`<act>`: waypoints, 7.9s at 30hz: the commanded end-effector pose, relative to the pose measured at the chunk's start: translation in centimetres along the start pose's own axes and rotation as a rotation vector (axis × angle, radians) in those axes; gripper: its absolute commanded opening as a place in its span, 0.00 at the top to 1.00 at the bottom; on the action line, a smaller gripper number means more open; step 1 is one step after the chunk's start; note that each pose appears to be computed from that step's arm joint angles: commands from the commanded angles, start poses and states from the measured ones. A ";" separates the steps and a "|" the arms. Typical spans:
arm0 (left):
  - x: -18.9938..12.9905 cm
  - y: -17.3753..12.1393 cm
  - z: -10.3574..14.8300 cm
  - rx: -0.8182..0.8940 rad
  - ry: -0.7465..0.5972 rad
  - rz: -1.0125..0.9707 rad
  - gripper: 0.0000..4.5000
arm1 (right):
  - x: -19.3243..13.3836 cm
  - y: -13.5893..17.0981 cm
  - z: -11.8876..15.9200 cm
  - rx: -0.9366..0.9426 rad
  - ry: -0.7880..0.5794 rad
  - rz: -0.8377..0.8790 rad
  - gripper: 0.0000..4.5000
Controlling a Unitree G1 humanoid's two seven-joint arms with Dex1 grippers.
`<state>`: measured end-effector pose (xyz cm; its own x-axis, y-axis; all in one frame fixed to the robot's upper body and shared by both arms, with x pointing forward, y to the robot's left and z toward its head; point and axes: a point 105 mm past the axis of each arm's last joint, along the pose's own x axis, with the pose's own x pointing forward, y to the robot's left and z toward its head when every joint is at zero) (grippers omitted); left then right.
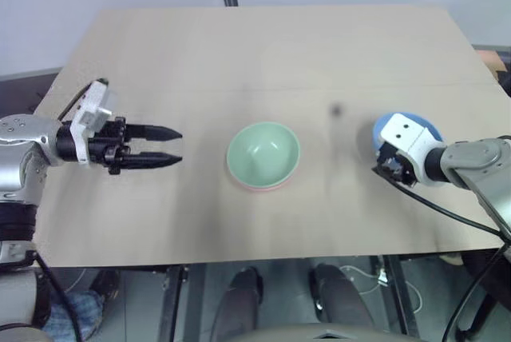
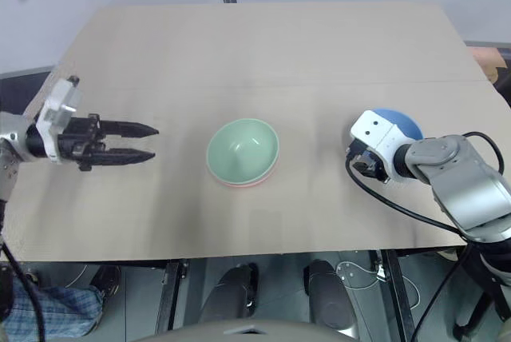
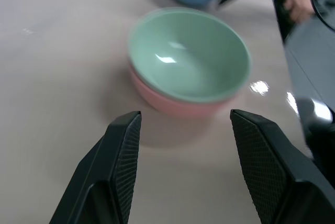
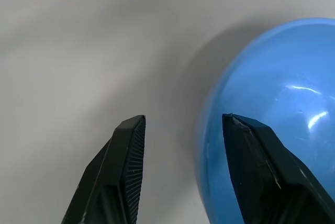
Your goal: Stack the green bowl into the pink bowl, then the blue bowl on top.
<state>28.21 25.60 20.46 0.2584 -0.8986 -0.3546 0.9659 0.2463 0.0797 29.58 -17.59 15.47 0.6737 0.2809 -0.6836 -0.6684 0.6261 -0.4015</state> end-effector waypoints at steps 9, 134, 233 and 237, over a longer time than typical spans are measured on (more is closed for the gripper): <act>-0.4 -0.5 0.6 0.050 0.032 -0.037 0.36 | -0.6 -0.5 0.2 -0.034 -0.019 -0.030 0.98; 2.1 4.7 2.4 0.148 0.004 -0.008 0.36 | -4.6 10.6 18.1 -0.019 -0.630 0.652 0.99; -3.4 0.3 0.5 0.027 -0.217 0.256 0.36 | -10.8 -4.1 -1.8 0.263 -0.634 0.071 0.55; -3.6 -0.3 -0.5 -0.058 -0.213 0.377 0.36 | -11.5 -5.0 -4.1 0.290 -0.634 -0.023 0.55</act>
<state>27.18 28.91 19.85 0.5588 -0.8181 -0.1361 0.8292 0.5535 0.0779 24.24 -26.04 21.60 0.7667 0.6076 -0.2072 -0.6358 0.7633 -0.1142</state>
